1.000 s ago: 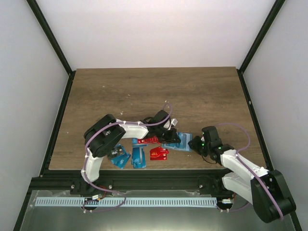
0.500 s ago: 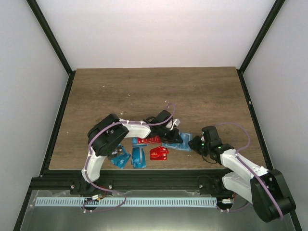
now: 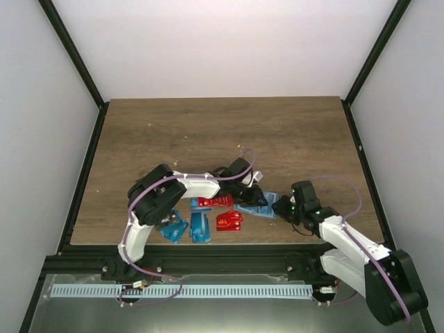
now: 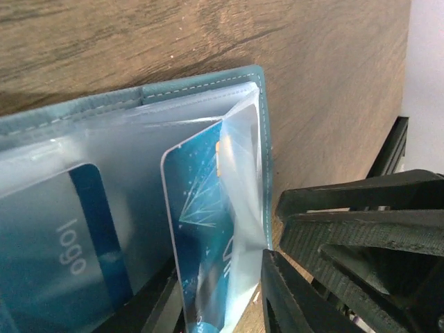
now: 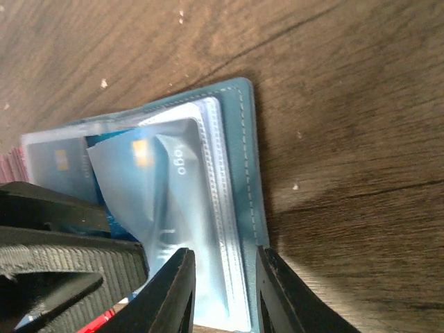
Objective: Put the credit cards into the card holder
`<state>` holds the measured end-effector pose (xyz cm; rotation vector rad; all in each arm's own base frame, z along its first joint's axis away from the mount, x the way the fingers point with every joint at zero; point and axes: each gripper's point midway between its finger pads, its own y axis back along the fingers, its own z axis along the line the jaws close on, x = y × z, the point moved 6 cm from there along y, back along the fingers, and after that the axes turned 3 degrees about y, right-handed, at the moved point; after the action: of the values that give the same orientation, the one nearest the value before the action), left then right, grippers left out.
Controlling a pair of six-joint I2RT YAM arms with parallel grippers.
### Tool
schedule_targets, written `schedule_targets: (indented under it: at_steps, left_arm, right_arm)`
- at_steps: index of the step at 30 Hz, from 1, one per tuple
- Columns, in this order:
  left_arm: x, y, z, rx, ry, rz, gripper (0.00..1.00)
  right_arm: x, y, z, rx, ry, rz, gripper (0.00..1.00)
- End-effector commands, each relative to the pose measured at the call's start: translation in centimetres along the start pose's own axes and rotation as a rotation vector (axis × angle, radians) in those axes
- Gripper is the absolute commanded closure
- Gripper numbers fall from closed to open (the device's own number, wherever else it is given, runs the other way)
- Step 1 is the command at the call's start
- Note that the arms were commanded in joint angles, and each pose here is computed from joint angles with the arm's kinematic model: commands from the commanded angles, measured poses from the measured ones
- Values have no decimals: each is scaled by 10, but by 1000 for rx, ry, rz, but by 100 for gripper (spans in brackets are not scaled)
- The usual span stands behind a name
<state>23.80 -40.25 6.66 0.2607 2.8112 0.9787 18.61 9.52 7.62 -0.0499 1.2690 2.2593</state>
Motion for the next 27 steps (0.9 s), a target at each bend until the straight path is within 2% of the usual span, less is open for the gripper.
schedule_targets:
  at_steps: [1, 11, 17, 22, 27]
  left_arm:
    - [18, 0, 14, -125, 25, 41, 66]
    - [21, 29, -7, -172, -11, 5, 41]
    - [23, 51, -24, -185, -67, -8, 19]
    - [14, 76, -29, -316, -226, -68, 16]
    - [7, 91, -1, -554, -312, -115, 21]
  right_arm:
    - [-14, 14, 13, -8, 28, -57, 73]
    - [-18, 20, 17, -6, 38, -84, 73]
    - [-19, 20, 17, -7, 44, -84, 72]
    - [-17, 20, 18, -18, 48, -71, 71]
    - [-14, 18, 15, -11, 43, -58, 66]
